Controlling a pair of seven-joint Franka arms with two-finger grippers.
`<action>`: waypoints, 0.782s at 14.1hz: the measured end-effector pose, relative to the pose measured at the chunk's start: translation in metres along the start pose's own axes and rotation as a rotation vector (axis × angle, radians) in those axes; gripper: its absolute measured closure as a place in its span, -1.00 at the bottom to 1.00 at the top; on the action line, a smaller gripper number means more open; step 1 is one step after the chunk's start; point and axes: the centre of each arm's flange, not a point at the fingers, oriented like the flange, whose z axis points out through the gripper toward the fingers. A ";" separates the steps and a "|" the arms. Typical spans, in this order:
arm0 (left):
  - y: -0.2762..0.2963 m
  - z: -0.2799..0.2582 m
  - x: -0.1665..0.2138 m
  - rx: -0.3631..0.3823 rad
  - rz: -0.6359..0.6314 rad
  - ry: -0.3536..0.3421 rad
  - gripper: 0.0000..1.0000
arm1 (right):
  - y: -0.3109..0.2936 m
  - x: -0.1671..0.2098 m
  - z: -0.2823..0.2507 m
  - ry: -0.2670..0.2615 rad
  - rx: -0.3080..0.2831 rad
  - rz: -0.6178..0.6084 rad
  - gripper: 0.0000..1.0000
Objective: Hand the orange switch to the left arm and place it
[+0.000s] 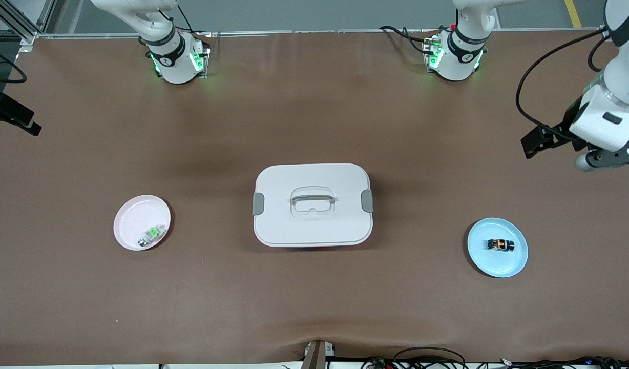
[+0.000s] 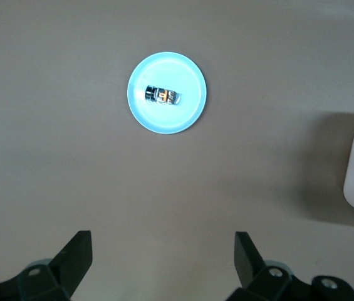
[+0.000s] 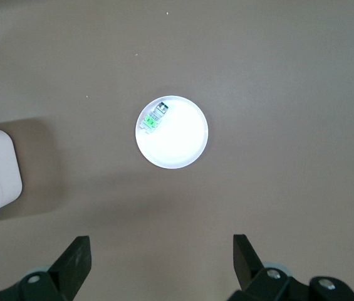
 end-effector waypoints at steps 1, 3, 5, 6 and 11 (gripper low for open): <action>-0.001 -0.004 -0.005 -0.002 0.016 0.004 -1.00 | 0.000 0.000 0.000 -0.001 0.000 0.000 -1.00; -0.006 -0.010 -0.013 -0.015 0.051 0.008 -1.00 | 0.000 -0.001 0.001 -0.012 0.000 0.000 -1.00; -0.012 -0.011 -0.020 -0.034 0.078 0.004 -1.00 | 0.000 -0.002 0.002 -0.022 -0.001 0.000 -1.00; -0.015 -0.011 -0.024 -0.043 0.085 0.001 -1.00 | 0.000 -0.003 0.002 -0.025 -0.001 0.000 -1.00; -0.021 -0.018 -0.052 -0.063 0.089 0.001 -1.00 | 0.000 -0.003 0.003 -0.032 -0.001 0.000 -1.00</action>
